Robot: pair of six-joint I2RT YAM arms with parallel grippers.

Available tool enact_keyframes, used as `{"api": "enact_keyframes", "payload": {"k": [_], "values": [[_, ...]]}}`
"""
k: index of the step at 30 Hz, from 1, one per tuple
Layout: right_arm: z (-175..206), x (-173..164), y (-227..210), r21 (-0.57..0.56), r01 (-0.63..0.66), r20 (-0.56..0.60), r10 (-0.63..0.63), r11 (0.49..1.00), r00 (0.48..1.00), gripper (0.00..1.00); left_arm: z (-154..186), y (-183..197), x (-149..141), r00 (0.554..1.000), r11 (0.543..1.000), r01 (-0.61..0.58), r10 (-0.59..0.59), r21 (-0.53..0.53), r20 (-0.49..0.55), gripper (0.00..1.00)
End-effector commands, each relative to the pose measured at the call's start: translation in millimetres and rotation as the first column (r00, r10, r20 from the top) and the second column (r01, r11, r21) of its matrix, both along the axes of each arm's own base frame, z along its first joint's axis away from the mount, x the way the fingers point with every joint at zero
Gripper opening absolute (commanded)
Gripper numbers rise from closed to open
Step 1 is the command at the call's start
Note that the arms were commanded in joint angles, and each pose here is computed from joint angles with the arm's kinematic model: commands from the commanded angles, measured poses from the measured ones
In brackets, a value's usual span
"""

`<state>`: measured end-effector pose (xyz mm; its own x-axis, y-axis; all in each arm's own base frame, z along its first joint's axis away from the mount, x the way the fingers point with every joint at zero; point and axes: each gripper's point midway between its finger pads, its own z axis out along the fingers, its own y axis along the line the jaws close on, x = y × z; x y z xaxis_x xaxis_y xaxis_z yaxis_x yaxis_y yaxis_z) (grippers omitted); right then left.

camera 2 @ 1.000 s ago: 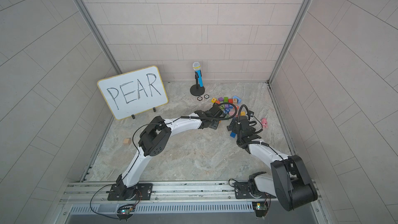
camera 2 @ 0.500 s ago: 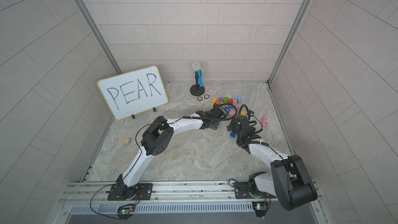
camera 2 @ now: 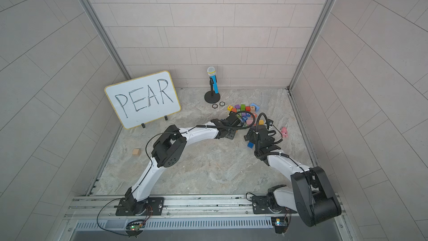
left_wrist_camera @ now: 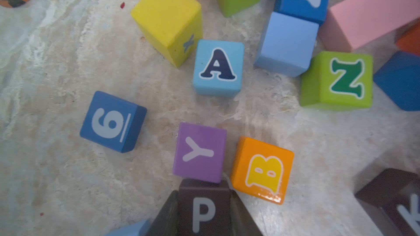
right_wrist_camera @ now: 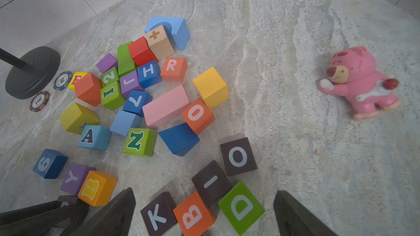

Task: Spell the uppercase word “pear” with letter blocks
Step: Pick up the letter block from the center of the board.

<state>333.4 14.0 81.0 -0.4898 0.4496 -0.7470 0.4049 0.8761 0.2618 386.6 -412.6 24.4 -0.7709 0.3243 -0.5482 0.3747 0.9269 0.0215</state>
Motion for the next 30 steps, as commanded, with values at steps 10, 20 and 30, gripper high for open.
{"api": "enact_keyframes", "payload": {"k": [10, 20, 30], "values": [[12.0, 0.3, 11.0, -0.005, -0.056, 0.033, 0.056, 0.998, 0.998, 1.0, 61.3, 5.5, 0.1, 0.997, 0.996, -0.06, 0.063, -0.067, 0.048, 0.33], [25.6, 2.9, 77.1, -0.068, -0.312, 0.108, 0.318, 0.948, 0.942, 1.0, 95.4, 56.2, -8.2, 0.98, 0.983, -0.165, 0.173, -0.079, 0.096, 0.31], [26.1, -8.0, 190.4, -0.206, -0.65, 0.149, 0.68, 0.731, 0.718, 1.0, 91.6, 160.2, -31.2, 0.936, 0.94, -0.334, 0.339, -0.066, 0.098, 0.31]]}}
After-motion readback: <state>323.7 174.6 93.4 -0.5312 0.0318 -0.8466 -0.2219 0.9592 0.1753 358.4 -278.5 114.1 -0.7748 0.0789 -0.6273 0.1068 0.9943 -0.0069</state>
